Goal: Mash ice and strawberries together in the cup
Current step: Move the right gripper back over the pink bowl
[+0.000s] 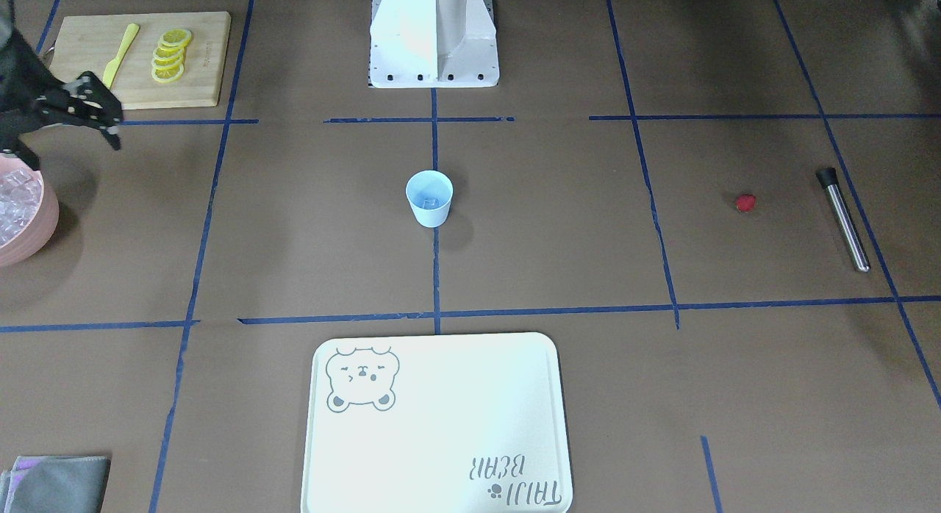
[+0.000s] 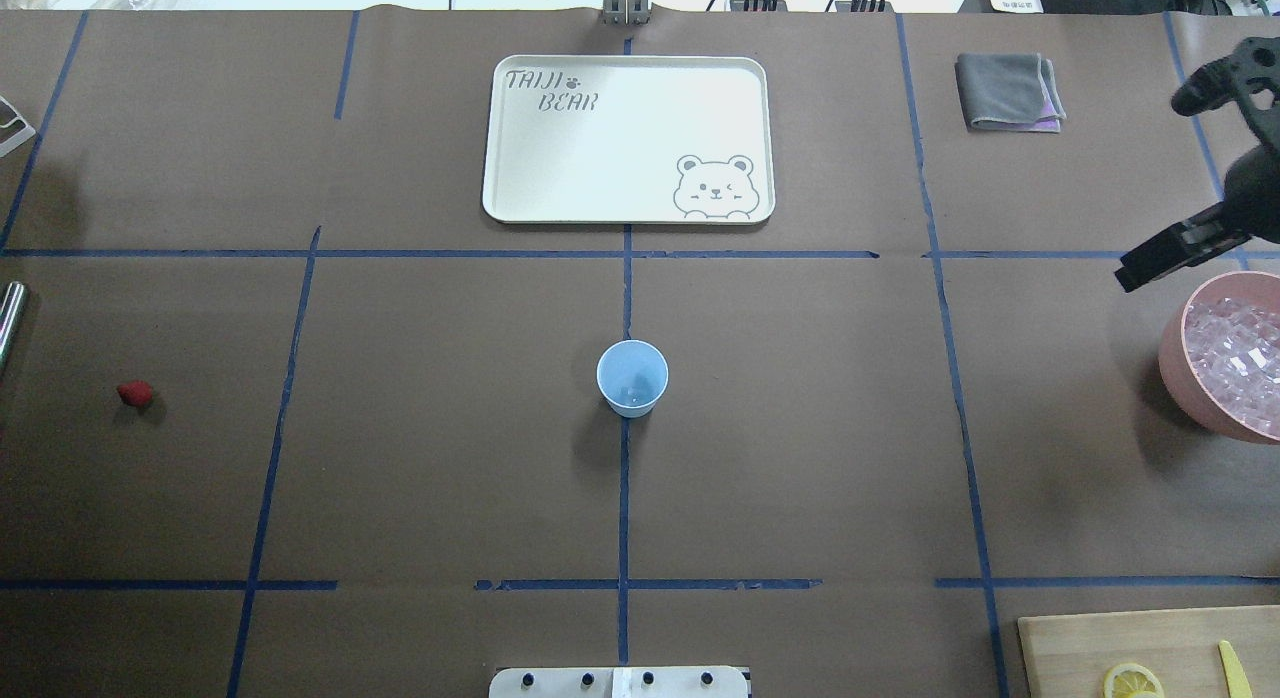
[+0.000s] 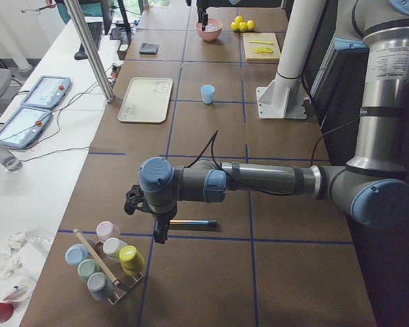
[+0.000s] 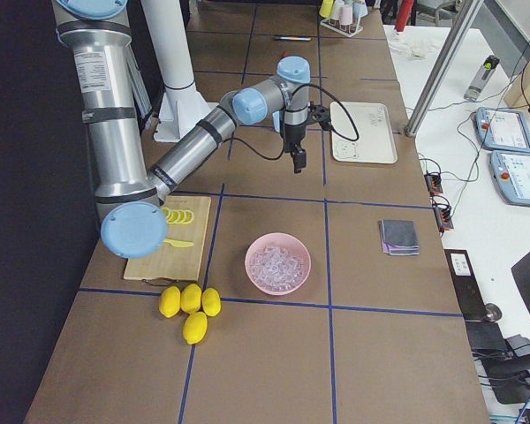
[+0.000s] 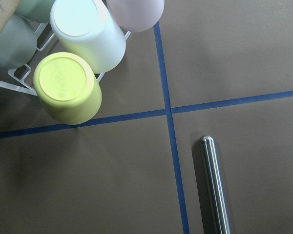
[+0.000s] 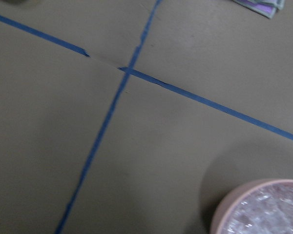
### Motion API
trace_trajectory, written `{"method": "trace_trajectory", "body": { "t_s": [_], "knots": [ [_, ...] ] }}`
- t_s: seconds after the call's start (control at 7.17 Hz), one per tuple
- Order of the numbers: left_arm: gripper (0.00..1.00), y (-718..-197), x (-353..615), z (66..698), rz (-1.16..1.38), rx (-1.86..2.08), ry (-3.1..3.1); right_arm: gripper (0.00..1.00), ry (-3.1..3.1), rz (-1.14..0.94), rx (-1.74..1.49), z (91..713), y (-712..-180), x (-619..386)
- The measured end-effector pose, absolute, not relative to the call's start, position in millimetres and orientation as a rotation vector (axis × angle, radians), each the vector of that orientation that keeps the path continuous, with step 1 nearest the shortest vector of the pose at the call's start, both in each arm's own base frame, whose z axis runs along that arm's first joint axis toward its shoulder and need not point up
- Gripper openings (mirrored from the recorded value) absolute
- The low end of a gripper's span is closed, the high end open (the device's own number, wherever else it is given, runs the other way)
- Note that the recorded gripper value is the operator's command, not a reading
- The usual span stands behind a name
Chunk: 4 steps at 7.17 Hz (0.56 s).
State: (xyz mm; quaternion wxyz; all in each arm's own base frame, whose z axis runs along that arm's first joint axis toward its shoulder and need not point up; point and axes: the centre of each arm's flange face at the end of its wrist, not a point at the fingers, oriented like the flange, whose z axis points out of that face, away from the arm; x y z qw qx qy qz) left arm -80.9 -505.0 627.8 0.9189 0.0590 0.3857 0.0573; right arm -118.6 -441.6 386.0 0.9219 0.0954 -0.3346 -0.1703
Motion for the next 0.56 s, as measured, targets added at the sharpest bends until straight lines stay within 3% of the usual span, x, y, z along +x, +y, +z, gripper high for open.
{"method": "trace_trajectory", "body": {
  "t_s": [0.56],
  "knots": [
    [1.0,-504,-81,625,0.119,0.128,0.792,0.99,-0.637,-0.439,0.156,514,-423,-56]
  ]
}}
